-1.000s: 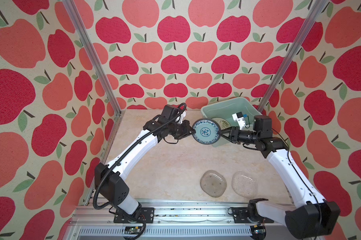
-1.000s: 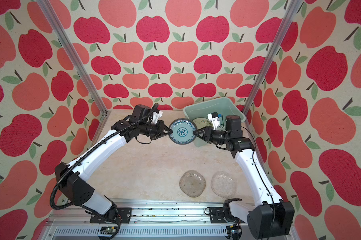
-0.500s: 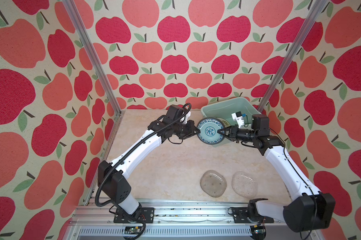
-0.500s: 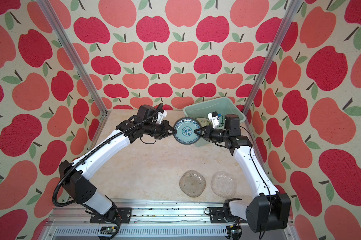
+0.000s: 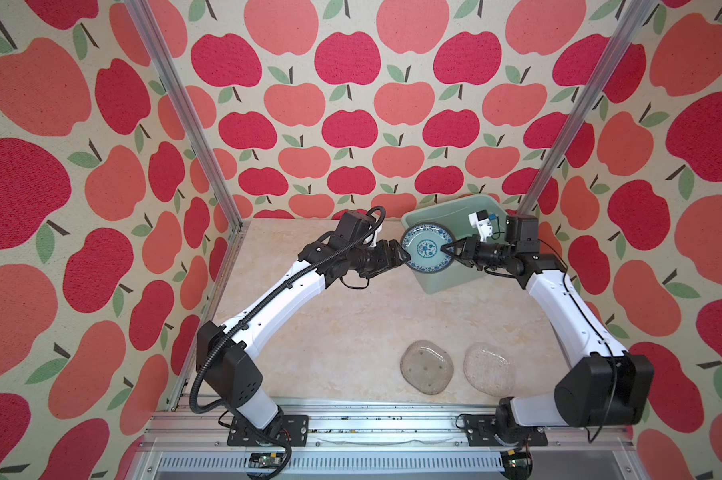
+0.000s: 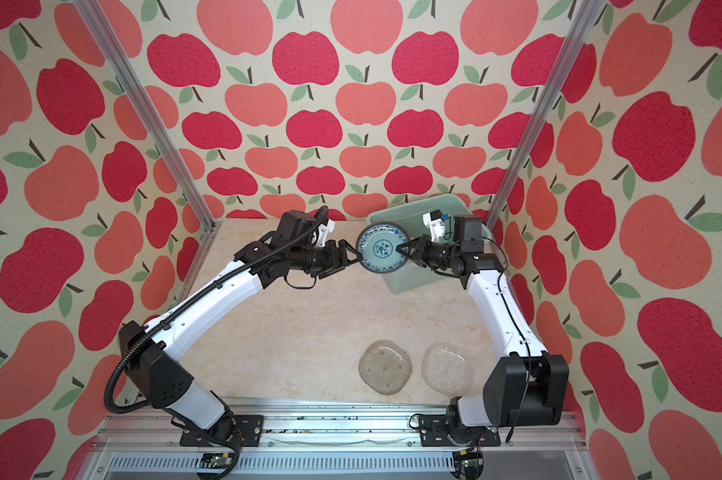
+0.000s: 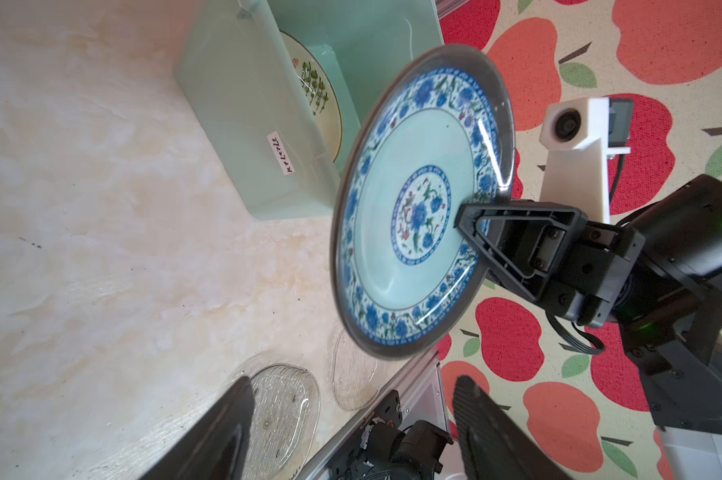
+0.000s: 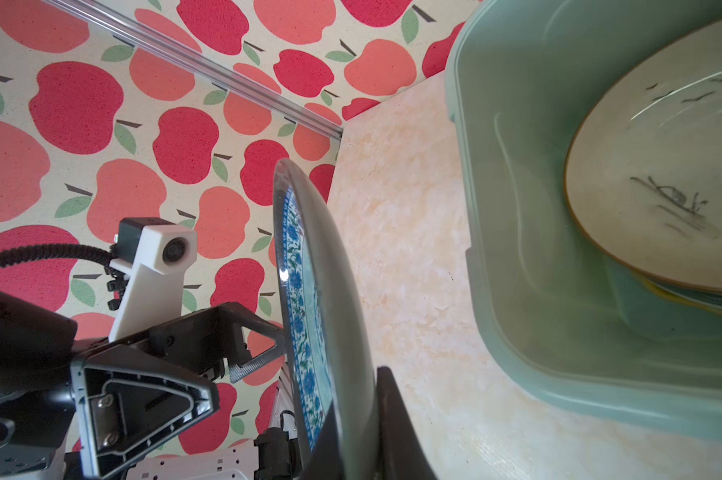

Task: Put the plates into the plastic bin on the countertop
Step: 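Lift the blue-and-white plate with right gripper while left gripper releases and draws back, then lower the blue-and-white plate into the bin against the stacked plates with right gripper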

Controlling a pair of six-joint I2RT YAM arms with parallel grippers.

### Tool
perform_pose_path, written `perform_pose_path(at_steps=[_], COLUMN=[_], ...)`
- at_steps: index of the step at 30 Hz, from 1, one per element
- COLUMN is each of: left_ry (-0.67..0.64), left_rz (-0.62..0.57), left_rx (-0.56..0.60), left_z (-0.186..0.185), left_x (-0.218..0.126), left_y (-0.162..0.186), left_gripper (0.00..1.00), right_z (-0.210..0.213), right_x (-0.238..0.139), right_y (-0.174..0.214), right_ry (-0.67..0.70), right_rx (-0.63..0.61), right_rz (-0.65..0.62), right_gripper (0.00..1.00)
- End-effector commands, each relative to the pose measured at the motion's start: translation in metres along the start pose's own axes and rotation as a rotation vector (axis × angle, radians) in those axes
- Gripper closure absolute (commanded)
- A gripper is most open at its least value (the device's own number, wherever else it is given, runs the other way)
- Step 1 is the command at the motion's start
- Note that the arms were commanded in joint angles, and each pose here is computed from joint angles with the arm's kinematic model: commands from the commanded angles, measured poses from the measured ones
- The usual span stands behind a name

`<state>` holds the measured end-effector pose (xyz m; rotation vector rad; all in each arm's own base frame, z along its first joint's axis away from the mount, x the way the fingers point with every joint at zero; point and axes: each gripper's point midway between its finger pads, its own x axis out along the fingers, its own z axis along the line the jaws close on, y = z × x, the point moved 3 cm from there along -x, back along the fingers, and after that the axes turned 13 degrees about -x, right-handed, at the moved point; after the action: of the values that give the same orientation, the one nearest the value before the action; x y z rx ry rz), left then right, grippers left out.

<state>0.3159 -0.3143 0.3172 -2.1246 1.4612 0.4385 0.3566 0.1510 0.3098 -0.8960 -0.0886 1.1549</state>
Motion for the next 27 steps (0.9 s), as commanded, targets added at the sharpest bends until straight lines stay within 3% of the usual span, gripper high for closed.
perform_pose_path(at_steps=[1,6,12,18,27], left_ry=[0.025,-0.034,-0.074,-0.104,-0.134], left_rz=[-0.142,-0.188,-0.199,-0.194,-0.136], left_rx=[0.072,0.086,0.153,0.172,0.151], left_z=[-0.015,-0.001,0.002,0.003,0.005], left_x=[-0.023,-0.026,-0.02,-0.009,0.02], left_y=[-0.013,-0.018,-0.023,-0.026,-0.026], left_gripper=[0.17,0.1,0.09,0.09,0.1], right_z=[-0.013,-0.062,-0.127,-0.177,-0.212], right_x=[-0.014,-0.023,-0.014,0.012,0.04], right_y=[-0.036,-0.073,-0.082,-0.063,-0.046], right_ry=[0.067,0.233,0.406,0.438,0.4], right_rx=[-0.104,-0.189,-0.241,-0.231,-0.241], right_rz=[-0.061,-0.071,0.019,0.152,0.246], right_gripper=[1.0,1.0,1.0,1.0,1.0])
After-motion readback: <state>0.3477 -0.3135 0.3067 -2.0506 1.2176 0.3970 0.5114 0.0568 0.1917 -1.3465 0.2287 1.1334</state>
